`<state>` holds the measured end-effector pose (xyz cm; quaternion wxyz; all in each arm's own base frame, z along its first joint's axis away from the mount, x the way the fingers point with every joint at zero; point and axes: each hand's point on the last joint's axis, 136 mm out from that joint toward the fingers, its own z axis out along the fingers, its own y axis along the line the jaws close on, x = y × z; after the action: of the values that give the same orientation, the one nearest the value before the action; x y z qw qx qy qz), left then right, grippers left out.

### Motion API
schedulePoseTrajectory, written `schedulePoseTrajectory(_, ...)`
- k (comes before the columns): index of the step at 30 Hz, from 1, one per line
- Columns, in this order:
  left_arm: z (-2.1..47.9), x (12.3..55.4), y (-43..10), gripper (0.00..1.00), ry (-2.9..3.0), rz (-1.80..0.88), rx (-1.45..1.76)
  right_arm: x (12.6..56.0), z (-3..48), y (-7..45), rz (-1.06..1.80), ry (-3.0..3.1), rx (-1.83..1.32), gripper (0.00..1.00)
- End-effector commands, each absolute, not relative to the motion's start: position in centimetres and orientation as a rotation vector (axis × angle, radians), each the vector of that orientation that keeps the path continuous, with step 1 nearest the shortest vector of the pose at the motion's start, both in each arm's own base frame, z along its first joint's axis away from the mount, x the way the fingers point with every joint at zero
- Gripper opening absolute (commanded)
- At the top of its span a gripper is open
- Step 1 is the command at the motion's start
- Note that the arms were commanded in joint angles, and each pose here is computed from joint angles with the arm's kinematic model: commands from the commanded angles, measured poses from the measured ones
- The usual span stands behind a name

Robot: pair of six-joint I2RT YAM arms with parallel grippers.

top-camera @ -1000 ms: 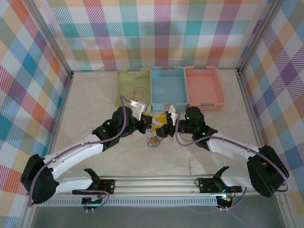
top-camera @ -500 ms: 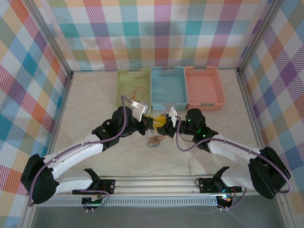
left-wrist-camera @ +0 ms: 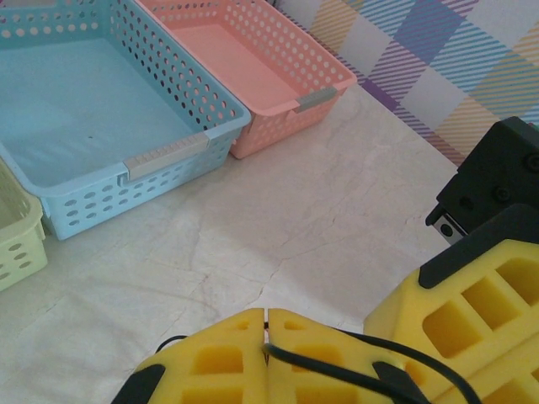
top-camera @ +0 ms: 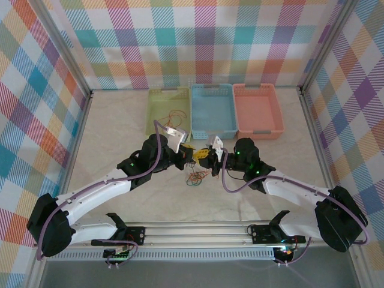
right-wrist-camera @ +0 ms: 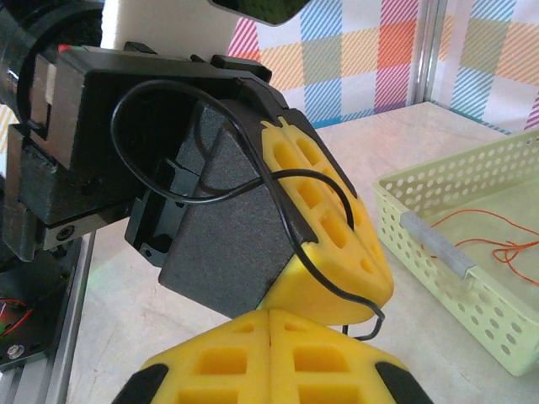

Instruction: Untangle the cables

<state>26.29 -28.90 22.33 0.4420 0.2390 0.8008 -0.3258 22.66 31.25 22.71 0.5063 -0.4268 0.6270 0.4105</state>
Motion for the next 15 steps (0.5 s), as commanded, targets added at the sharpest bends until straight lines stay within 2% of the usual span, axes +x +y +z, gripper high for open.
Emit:
schedulePoseTrajectory(1,22.9,23.4,-31.0,0.0,1.957,-0.935,0.742,24.7,24.6,30.2,0.862,1.465,-0.941,0.17)
schedulePoseTrajectory(2,22.8,23.4,-31.0,0.0,1.959,-0.933,0.746,24.7,24.7,30.1,0.855,1.463,-0.937,0.3)
schedulePoseTrajectory(4,22.9,23.2,-31.0,0.0,1.957,-0.934,0.759,24.8,24.7,29.7,0.833,1.463,-0.929,0.39)
schedulePoseTrajectory(11,23.0,21.7,-31.1,0.0,1.931,-0.941,0.847,22.9,25.4,29.1,0.809,1.378,-1.007,0.55)
schedulePoseTrajectory(15,23.0,21.0,-31.4,0.0,1.917,-0.947,0.903,21.8,25.5,28.8,0.8,1.33,-1.053,0.57)
